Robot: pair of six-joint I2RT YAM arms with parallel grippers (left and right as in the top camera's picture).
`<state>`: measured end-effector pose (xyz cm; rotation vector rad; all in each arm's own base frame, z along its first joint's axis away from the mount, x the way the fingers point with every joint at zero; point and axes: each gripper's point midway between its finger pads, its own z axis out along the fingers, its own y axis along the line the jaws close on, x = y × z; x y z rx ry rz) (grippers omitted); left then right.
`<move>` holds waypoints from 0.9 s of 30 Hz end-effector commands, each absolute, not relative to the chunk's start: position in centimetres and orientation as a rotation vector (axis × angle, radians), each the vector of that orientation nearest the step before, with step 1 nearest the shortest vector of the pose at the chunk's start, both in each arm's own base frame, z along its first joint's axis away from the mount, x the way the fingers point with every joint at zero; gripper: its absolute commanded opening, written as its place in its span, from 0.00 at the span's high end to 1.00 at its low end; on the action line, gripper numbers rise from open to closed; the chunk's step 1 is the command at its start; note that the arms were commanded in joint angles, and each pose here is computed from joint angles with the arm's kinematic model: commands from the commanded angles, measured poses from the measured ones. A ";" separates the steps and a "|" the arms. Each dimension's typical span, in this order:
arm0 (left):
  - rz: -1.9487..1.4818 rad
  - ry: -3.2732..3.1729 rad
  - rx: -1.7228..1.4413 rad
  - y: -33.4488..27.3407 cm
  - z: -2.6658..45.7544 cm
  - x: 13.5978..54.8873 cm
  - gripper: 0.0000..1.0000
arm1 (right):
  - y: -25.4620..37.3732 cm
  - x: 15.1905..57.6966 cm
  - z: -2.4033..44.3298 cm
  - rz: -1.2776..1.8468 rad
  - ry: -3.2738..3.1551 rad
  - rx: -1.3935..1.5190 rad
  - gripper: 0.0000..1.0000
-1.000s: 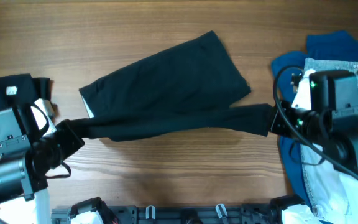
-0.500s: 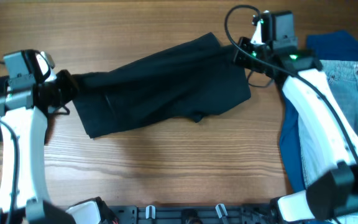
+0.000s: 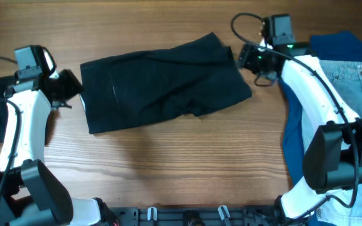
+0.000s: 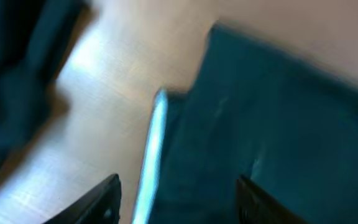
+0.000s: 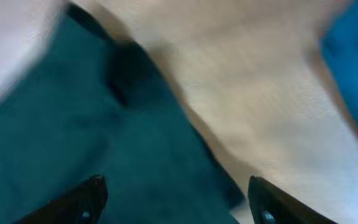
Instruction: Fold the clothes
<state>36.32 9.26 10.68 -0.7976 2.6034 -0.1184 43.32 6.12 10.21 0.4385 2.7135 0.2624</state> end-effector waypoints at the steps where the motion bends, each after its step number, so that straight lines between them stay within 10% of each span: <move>1: -0.034 2.713 -0.814 9.9 9.1 33.8 0.43 | 4.9 41.6 9.6 0.221 2.802 0.344 0.25; 11: -0.552 2.885 -0.572 3.6 2.3 33.9 0.59 | 8.2 40.1 8.3 0.486 2.869 0.189 0.59; 16: -0.785 2.844 -0.493 1.2 2.8 34.3 0.94 | 8.0 38.9 5.2 0.472 2.930 0.231 0.60; 27: -0.720 2.839 -0.546 2.3 7.8 31.6 0.96 | 8.0 38.2 1.8 0.463 3.014 0.250 0.59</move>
